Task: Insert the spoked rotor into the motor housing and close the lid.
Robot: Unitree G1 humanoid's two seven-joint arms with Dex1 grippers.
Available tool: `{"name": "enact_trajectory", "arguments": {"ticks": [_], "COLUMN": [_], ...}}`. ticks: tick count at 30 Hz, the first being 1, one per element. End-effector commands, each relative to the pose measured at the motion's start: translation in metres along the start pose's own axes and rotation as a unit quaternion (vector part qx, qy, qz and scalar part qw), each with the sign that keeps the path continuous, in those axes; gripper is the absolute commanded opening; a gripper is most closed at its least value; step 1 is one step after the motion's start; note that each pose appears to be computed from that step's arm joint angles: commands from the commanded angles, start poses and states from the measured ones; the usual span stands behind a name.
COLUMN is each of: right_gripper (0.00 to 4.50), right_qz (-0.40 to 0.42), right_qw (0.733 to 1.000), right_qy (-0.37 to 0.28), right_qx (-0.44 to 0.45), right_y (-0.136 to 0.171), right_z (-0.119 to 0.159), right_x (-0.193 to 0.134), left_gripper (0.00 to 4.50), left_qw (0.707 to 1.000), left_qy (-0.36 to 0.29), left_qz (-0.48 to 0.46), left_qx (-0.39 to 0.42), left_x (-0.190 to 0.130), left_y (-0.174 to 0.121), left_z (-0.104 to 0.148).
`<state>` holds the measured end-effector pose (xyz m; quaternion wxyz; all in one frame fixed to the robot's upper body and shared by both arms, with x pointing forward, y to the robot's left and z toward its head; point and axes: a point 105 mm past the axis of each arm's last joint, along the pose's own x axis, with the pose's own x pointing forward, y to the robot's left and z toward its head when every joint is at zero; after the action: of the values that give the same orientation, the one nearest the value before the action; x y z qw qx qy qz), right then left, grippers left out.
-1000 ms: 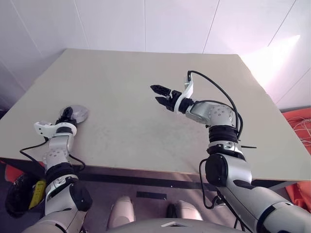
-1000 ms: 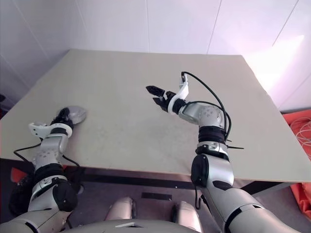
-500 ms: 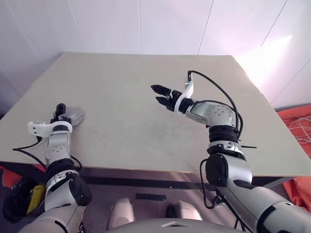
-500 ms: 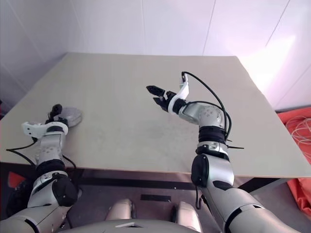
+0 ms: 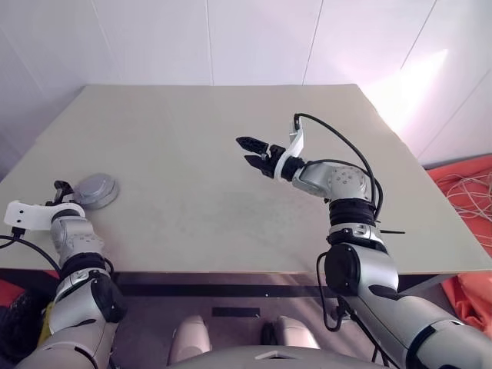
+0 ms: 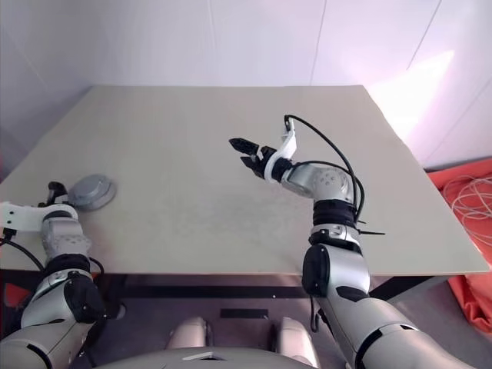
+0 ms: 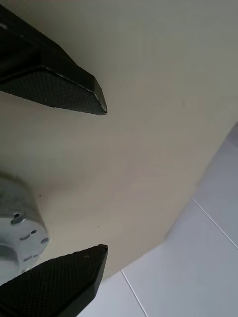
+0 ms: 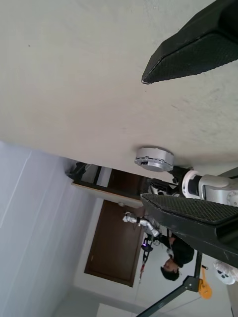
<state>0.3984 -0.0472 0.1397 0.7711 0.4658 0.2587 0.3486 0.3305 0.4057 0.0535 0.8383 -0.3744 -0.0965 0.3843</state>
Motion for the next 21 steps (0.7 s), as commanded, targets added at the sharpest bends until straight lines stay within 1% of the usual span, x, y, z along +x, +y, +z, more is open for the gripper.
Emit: {"name": "enact_trajectory", "arguments": {"ticks": [1,3,4,6,9,10,12,13,14,16,17,19,21], "right_gripper": [3.99,3.99,3.99,3.99,3.99,3.99,3.99,3.99,3.99,3.99,3.99,3.99,3.99], "right_qz": [0.046,0.072,0.088,0.108,0.103,0.091,0.078,0.071,0.057,0.023,0.006,-0.044,-0.073], "right_qw": [0.996,0.987,0.982,0.966,0.946,0.937,0.921,0.913,0.901,0.878,0.868,0.852,0.849], "right_qy": [-0.025,-0.041,-0.047,-0.048,-0.034,-0.026,-0.015,-0.010,0.005,0.025,0.030,0.039,0.032], "right_qx": [-0.073,-0.136,-0.158,-0.229,-0.305,-0.337,-0.382,-0.402,-0.431,-0.478,-0.495,-0.521,-0.522], "right_y": [0.020,0.028,0.032,0.035,0.028,0.022,0.014,0.010,0.003,-0.012,-0.018,-0.037,-0.047], "right_z": [0.011,0.013,0.013,0.013,0.011,0.012,0.013,0.014,0.014,0.016,0.017,0.025,0.035], "right_x": [-0.007,-0.015,-0.019,-0.035,-0.049,-0.055,-0.065,-0.070,-0.078,-0.091,-0.095,-0.104,-0.113], "left_gripper": [4.48,4.48,4.48,4.48,4.48,4.48,4.48,4.48,4.48,4.48,4.48,4.48,4.48], "left_qw": [0.987,0.960,0.946,0.891,0.834,0.809,0.771,0.751,0.724,0.689,0.681,0.674,0.671], "left_qy": [-0.021,0.003,0.015,0.057,0.094,0.107,0.127,0.139,0.162,0.193,0.200,0.211,0.219], "left_qz": [-0.153,-0.272,-0.318,-0.437,-0.524,-0.557,-0.598,-0.615,-0.634,-0.657,-0.661,-0.665,-0.664], "left_qx": [0.041,0.062,0.069,0.110,0.144,0.159,0.178,0.196,0.215,0.239,0.244,0.243,0.247], "left_x": [-0.002,-0.018,-0.027,-0.059,-0.092,-0.106,-0.126,-0.136,-0.150,-0.169,-0.174,-0.182,-0.188], "left_y": [-0.066,-0.114,-0.131,-0.172,-0.195,-0.202,-0.208,-0.208,-0.205,-0.200,-0.198,-0.195,-0.193], "left_z": [0.016,0.005,0.000,-0.018,-0.034,-0.041,-0.051,-0.058,-0.071,-0.089,-0.094,-0.103,-0.115]}}
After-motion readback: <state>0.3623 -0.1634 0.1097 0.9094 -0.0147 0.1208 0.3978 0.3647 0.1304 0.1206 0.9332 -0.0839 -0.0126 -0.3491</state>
